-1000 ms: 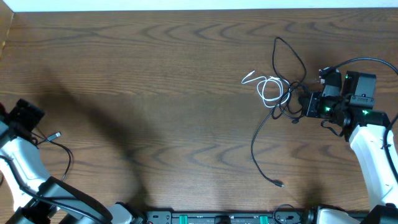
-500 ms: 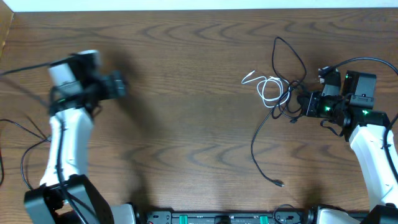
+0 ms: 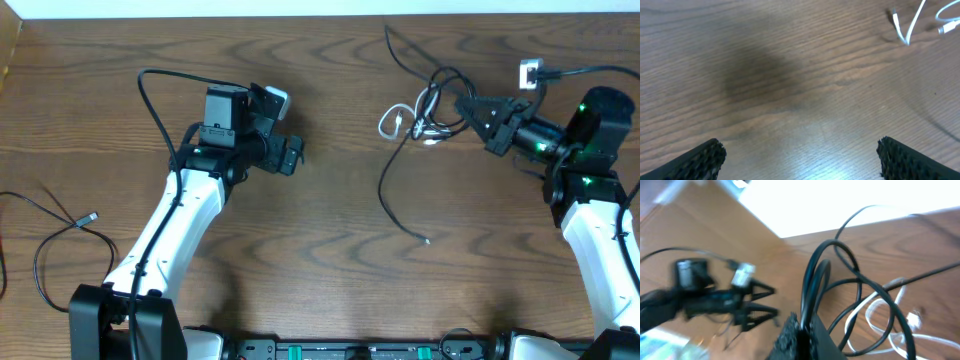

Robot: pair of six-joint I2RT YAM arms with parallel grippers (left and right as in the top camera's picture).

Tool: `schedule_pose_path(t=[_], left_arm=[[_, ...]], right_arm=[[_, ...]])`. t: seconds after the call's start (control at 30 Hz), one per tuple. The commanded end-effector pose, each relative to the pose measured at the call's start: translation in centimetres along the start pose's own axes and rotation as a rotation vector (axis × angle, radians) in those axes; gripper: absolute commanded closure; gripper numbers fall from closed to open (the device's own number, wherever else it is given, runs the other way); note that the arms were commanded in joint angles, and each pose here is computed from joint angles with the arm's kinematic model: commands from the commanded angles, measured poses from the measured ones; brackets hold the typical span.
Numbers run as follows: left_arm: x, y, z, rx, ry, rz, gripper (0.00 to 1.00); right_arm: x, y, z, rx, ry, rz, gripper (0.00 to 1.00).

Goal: Untangle cables

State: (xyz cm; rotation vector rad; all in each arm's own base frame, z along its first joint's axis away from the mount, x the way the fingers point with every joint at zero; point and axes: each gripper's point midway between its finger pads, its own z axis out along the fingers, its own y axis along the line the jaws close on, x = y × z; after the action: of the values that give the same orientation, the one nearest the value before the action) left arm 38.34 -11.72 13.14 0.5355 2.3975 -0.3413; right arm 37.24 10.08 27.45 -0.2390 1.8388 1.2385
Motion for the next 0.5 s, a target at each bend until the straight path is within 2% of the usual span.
schedule_pose_path(t=[0.0,0.1,0.17,0.33,0.47], left_arm=[[0.4,-0.5,0.2,0.016,0.016,0.010,0.02],[0.2,-1.1,0.2,0.055,0.009,-0.001,0.02],[-0.1,-2.5,0.1,0.133,-0.008,0.000,0.02],[-0.4,-3.2,0.0,0.170,-0.021,0.005,0.03],[-2.0,-5.7,-0.2,0.271,-0.090,0.051,0.02]], right_arm=[[-1.0,4.1,-0.5,-0.169,0.035,0.081,0.99],[-1.8,5.2,-0.7,-0.205,0.021,0.055,0.99],[-2.0,5.4,-0.7,-0.209,0.017,0.058,0.99],[-2.0,5.4,-0.7,-0.209,0.018,0.060,0.99],[-1.9,5.5,-0.7,-0.212,0.021,0.059,0.99]])
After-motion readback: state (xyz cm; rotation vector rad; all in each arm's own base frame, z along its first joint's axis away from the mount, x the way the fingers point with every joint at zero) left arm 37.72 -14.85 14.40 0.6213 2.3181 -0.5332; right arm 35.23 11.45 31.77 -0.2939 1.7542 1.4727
